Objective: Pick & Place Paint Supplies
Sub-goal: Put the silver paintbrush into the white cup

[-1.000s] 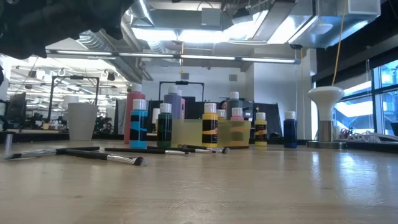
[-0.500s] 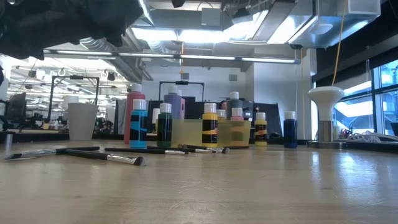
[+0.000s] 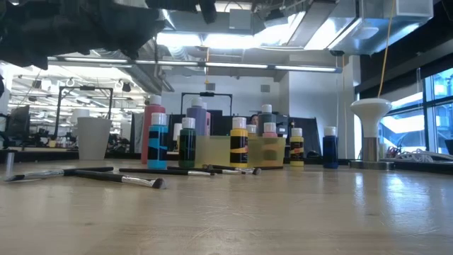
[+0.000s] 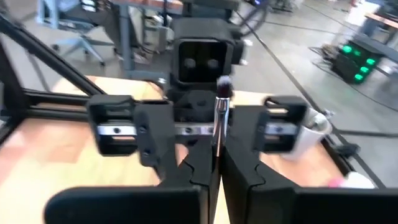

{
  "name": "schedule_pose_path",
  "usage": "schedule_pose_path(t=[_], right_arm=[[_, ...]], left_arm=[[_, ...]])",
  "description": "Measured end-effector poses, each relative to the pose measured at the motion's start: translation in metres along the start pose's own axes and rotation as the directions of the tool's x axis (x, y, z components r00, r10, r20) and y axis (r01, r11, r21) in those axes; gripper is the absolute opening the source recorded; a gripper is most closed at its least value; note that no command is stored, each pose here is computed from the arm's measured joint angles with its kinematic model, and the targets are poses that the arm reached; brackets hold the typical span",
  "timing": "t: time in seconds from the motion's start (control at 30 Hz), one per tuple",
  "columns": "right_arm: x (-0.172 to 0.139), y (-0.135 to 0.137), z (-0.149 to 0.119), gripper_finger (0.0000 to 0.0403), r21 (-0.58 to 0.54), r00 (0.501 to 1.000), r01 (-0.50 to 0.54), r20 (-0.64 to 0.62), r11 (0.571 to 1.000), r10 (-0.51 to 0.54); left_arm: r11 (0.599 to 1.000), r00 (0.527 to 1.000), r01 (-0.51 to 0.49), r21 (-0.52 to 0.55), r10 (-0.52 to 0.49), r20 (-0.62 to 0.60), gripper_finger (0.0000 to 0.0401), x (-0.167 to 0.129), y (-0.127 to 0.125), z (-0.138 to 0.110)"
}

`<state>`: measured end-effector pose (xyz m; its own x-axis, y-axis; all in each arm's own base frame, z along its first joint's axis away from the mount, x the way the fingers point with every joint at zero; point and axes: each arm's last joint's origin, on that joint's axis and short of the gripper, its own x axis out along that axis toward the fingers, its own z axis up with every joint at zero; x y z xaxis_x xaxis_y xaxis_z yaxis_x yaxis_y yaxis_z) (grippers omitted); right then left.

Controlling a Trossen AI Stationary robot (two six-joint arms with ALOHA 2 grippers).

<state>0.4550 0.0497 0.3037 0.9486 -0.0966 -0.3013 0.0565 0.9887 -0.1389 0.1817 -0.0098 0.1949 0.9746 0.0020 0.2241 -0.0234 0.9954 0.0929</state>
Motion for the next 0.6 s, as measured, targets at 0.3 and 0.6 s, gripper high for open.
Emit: schedule_pose_path(t=[0.3, 0.6], right_arm=[[0.000, -0.001, -0.006, 0.0016, 0.014, 0.997, 0.051, -0.061, 0.999, -0.050], [-0.001, -0.002, -0.010, 0.0016, 0.038, 0.990, 0.094, -0.108, 0.995, -0.090]], left_arm=[[0.998, 0.994, -0.066, 0.023, 0.067, -0.080, 0.0158, -0.008, 0.002, 0.003], [1.000, 0.996, 0.024, -0.005, -0.025, -0.085, 0.0159, -0.026, -0.008, 0.018]])
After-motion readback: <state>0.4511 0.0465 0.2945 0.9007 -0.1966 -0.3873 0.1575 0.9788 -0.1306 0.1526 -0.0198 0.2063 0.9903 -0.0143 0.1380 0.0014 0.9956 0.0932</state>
